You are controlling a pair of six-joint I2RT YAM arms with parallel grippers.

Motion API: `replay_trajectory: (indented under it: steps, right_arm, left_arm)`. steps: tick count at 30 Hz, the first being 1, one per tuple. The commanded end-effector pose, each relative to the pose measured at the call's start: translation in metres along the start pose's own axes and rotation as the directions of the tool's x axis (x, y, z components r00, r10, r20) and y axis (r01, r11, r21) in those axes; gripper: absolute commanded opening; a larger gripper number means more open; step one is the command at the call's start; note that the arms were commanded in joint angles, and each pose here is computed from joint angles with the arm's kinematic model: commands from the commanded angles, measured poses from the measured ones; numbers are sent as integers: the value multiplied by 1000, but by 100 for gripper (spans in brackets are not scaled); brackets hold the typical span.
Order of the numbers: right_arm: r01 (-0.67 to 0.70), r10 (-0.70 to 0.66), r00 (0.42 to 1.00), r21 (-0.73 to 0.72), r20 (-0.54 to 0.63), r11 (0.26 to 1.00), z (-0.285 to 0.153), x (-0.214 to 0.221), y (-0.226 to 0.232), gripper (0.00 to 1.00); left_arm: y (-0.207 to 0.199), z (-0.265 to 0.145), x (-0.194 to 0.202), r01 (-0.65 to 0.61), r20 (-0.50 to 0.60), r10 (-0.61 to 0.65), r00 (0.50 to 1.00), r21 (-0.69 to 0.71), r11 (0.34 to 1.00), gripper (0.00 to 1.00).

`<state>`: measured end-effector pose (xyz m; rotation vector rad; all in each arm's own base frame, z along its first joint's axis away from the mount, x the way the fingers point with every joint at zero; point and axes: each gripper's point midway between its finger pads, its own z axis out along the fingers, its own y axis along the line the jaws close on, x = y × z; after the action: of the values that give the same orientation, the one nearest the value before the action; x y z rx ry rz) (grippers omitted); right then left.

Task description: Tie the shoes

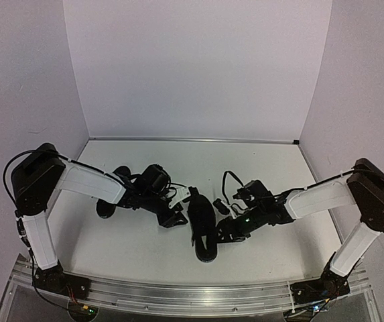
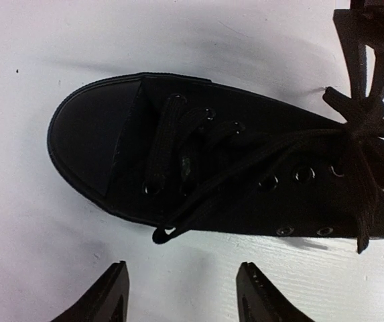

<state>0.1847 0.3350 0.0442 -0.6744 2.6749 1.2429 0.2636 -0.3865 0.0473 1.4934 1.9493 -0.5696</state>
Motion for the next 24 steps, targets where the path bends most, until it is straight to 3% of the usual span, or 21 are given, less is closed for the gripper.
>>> replay_trajectory:
  steps: [1, 6, 9, 13, 17, 20, 24]
  right_arm:
    - [63, -60, 992, -32, 111, 997, -14, -33, 29, 55]
    - [94, -91, 975, -5, 205, 996, -40, -49, 45, 72]
    - [108, -114, 957, 37, 265, 993, -60, -58, 53, 88]
    - [116, -140, 929, 89, 342, 989, -89, -66, 61, 98]
    - [84, -121, 928, 117, 352, 990, -92, -61, 54, 97]
    - [34, -73, 954, 137, 289, 990, -72, -52, 36, 88]
    - [26, -64, 976, 183, 207, 983, -38, -43, 25, 84]
  left_arm:
    - [10, -37, -44, 73, 143, -62, 988, -72, 995, 68]
    - [14, -66, -54, 188, 166, -170, 971, -101, 977, 98]
    - [17, -87, -59, 245, 180, -219, 959, -135, 960, 100]
    - [25, -121, -69, 337, 237, -290, 927, -189, 922, 99]
    - [27, -132, -59, 409, 203, -368, 907, -223, 885, 100]
    - [34, -133, -43, 486, 188, -449, 873, -276, 829, 100]
    - [35, -142, -30, 551, 206, -511, 835, -309, 776, 100]
